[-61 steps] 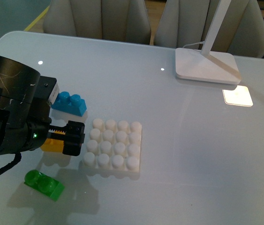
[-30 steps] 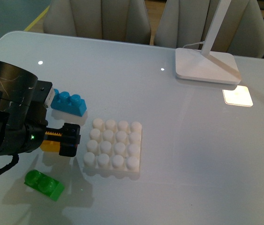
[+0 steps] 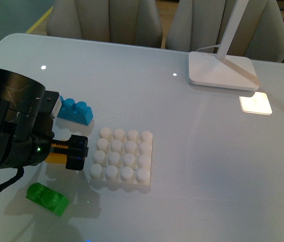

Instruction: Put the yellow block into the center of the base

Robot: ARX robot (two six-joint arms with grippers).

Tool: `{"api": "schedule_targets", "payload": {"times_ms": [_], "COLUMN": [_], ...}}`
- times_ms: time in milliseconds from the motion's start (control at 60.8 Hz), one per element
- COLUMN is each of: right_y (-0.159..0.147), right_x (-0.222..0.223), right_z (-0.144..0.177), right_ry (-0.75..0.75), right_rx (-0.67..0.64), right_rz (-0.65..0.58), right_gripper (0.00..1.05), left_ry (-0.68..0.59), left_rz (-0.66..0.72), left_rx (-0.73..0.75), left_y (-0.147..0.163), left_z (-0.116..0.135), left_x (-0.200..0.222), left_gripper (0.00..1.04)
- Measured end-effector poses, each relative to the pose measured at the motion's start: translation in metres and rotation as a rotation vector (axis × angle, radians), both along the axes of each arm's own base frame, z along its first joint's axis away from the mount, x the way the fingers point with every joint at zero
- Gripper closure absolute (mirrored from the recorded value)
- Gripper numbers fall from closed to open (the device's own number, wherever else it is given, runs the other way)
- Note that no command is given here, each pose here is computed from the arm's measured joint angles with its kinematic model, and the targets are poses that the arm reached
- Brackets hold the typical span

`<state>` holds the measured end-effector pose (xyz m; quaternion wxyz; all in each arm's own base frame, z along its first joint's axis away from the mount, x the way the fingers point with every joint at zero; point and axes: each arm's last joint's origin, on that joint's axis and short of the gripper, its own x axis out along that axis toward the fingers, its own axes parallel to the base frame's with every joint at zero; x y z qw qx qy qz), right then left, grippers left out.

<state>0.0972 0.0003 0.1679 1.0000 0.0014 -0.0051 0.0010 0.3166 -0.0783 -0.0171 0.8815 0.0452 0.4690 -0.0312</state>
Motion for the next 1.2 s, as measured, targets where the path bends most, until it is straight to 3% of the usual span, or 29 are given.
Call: {"api": "schedule_targets", "payload": {"times_ms": [148,378,724,938,1201], "right_y": [0.000,0.000,0.000,0.000,0.000], "right_x": [0.000,0.000,0.000,0.000,0.000], "right_z": [0.000,0.000,0.000,0.000,0.000], "right_ry": [0.000,0.000,0.000,0.000,0.000], "right_rx": [0.000,0.000,0.000,0.000,0.000], "right_rz": [0.000,0.000,0.000,0.000,0.000], "right_gripper": [0.09,0.09,0.09,0.09,0.09], "left_ry": [0.010,0.013,-0.005,-0.023,0.016], "left_rz": [0.006,0.021,0.027,-0.001,-0.011], "left_rx": [0.002,0.001,-0.014,-0.042,-0.052], "left_y": [0.002,0.003,-0.004,-0.030,-0.062], "left_z": [-0.003,-0.004,0.010,0.030,0.034], "left_x": [0.000,0.001,-0.008,-0.025,-0.045], "left_gripper": [0.08,0.40,0.42,0.42,0.42]}}
